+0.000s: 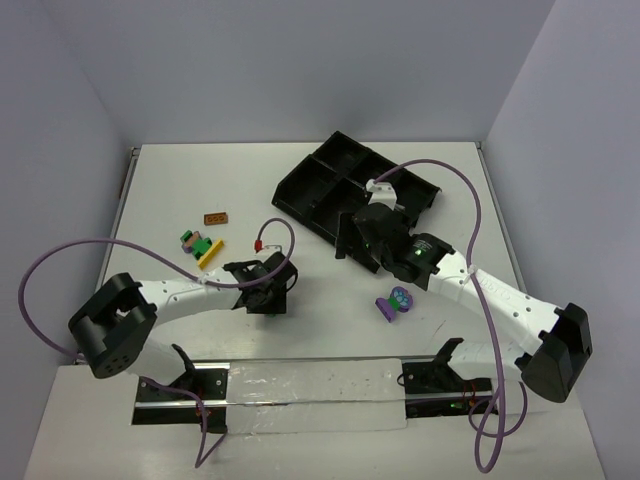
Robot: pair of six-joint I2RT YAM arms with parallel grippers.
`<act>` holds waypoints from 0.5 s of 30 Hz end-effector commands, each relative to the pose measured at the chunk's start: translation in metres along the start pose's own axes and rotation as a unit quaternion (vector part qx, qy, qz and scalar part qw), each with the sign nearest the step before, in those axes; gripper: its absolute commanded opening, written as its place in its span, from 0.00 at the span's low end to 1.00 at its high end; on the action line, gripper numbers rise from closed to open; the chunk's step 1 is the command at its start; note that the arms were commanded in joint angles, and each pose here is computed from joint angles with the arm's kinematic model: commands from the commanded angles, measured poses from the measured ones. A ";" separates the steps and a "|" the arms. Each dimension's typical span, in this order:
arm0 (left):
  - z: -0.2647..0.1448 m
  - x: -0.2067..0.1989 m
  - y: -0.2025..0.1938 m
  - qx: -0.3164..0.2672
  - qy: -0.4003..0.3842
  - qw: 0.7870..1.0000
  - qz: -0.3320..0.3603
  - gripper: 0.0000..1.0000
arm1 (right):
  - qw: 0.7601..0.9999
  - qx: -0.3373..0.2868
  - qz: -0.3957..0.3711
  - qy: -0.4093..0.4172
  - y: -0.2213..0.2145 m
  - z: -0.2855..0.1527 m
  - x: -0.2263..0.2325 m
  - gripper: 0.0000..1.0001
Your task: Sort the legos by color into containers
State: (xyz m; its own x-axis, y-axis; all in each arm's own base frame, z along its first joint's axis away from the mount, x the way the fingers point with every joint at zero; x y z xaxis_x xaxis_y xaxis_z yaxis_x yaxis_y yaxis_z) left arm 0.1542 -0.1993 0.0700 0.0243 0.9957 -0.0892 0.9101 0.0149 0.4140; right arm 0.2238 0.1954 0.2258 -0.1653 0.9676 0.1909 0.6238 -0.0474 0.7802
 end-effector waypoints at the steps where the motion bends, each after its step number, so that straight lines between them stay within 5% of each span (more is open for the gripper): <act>1: -0.002 -0.014 0.017 -0.029 -0.003 1.000 -0.010 0.38 | 1.000 -0.022 0.004 -0.016 0.011 -0.003 -0.001 0.95; 6: -0.014 -0.021 0.029 -0.039 -0.003 0.999 -0.011 0.14 | 0.999 -0.032 0.012 -0.033 0.012 -0.004 -0.006 0.95; 15: -0.052 -0.079 0.124 -0.127 -0.054 0.990 0.012 0.11 | 0.995 -0.063 0.049 -0.065 0.025 -0.024 -0.045 0.95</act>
State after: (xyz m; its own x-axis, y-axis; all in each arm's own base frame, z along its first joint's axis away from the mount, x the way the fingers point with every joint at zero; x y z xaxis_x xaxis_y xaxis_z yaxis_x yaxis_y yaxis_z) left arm 0.2071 -0.2533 0.1514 0.0617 0.9813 -0.1821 0.8311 0.0505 0.5538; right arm 0.2268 0.1721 0.2309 -0.0771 0.9855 0.1515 0.5970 -0.0761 0.7986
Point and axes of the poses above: each gripper's point midway between its finger pads, its own z axis out along the fingers, its own x axis along the line the jaws close on, y = z × x, the point moved 6 cm from there along -z, back along the fingers, and after that the axes turned 3 degrees about -z, right-handed, at the moved point
